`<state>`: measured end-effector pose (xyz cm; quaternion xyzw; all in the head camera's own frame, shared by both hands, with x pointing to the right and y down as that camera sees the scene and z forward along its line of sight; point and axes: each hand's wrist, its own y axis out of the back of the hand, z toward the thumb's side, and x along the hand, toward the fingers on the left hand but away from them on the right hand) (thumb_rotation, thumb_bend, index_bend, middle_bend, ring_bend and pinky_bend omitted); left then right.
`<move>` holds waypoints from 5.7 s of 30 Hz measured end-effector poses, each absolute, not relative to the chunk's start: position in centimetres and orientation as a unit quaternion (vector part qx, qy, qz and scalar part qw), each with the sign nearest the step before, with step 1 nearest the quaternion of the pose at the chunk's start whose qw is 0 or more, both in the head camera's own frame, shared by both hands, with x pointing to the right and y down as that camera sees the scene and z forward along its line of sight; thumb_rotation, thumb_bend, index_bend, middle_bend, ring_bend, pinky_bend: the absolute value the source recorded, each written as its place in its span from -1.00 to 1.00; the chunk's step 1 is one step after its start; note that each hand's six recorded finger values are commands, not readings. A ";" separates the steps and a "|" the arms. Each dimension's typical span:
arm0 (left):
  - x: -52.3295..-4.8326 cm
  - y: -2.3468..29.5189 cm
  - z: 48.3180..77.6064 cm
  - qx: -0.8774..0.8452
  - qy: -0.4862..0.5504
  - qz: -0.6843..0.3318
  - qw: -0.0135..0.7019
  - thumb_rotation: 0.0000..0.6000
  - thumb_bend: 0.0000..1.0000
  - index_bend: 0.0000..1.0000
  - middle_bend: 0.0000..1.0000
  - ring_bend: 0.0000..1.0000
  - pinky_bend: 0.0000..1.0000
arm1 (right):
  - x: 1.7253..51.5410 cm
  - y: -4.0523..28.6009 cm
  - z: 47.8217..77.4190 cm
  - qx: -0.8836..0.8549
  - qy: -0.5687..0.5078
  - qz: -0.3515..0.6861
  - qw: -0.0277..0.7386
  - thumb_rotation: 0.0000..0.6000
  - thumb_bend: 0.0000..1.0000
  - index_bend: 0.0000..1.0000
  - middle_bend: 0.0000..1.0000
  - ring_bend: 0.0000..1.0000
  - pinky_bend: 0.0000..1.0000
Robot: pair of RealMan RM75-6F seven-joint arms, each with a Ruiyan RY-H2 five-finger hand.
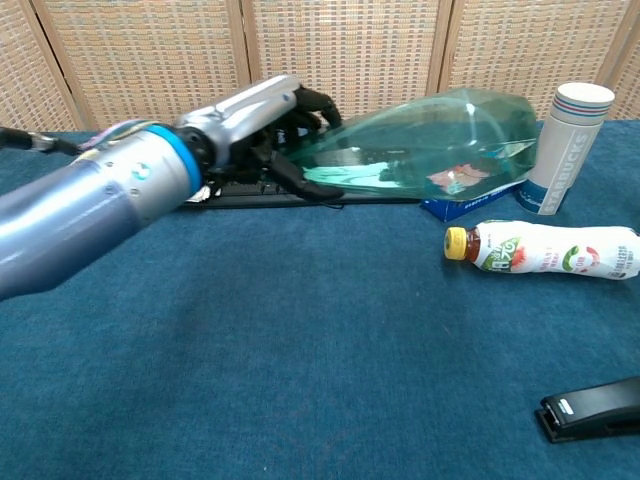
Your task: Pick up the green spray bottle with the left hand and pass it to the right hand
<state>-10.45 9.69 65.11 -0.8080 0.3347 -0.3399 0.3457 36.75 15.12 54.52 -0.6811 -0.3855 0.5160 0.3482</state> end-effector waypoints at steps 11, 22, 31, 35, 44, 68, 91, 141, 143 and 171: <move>-5.8 9.8 65.6 -0.816 0.351 -0.335 0.314 1.00 0.15 0.38 0.14 0.15 0.23 | 32.7 14.0 55.6 -0.679 -0.345 0.508 0.402 1.00 -1.00 -1.00 -1.00 -1.00 -1.00; -4.7 10.0 65.4 -0.811 0.351 -0.341 0.319 1.00 0.15 0.38 0.14 0.15 0.24 | 26.7 13.7 56.9 -0.708 -0.293 0.466 0.443 1.00 -1.00 -1.00 -1.00 -1.00 -1.00; -4.4 10.3 65.7 -0.811 0.358 -0.344 0.310 1.00 0.15 0.38 0.14 0.15 0.24 | 24.0 12.7 57.7 -0.711 -0.278 0.465 0.448 1.00 -1.00 -1.00 -1.00 -1.00 -1.00; -4.2 10.5 65.8 -0.811 0.357 -0.344 0.310 1.00 0.15 0.38 0.14 0.15 0.23 | 23.1 12.2 58.5 -0.706 -0.269 0.475 0.451 1.00 -1.00 -1.00 -1.00 -1.00 -1.00; -3.8 11.0 66.0 -0.812 0.357 -0.343 0.309 1.00 0.15 0.39 0.14 0.15 0.23 | 22.3 11.5 59.7 -0.699 -0.264 0.498 0.441 1.00 -1.00 -1.00 -1.00 -1.00 -1.00; -3.2 11.0 65.5 -0.808 0.373 -0.347 0.297 1.00 0.14 0.39 0.15 0.15 0.25 | 18.5 10.8 60.9 -0.676 -0.246 0.530 0.450 1.00 -0.99 -1.00 -1.00 -1.00 -1.00; -4.2 10.9 65.8 -0.797 0.364 -0.347 0.334 1.00 -0.03 0.06 -0.09 0.02 0.15 | 19.0 9.5 60.5 -0.658 -0.283 0.507 0.479 1.00 -0.06 0.19 0.01 0.10 0.33; -36.9 8.6 57.1 -0.673 0.538 -0.415 0.293 1.00 -1.00 -1.00 -1.00 -1.00 -1.00 | 21.3 10.5 63.6 -0.667 -0.303 0.512 0.447 1.00 0.12 0.32 0.12 0.22 0.42; -39.4 10.5 56.4 -0.643 0.536 -0.457 0.299 1.00 -1.00 -1.00 -1.00 -1.00 -1.00 | 21.1 10.4 63.5 -0.676 -0.312 0.508 0.433 1.00 0.12 0.32 0.12 0.22 0.42; -44.6 16.8 53.5 -0.626 0.523 -0.503 0.287 1.00 -1.00 -1.00 -1.00 -1.00 -1.00 | 10.7 9.9 62.0 -0.870 -0.396 0.288 -0.054 1.00 0.14 0.39 0.16 0.26 0.42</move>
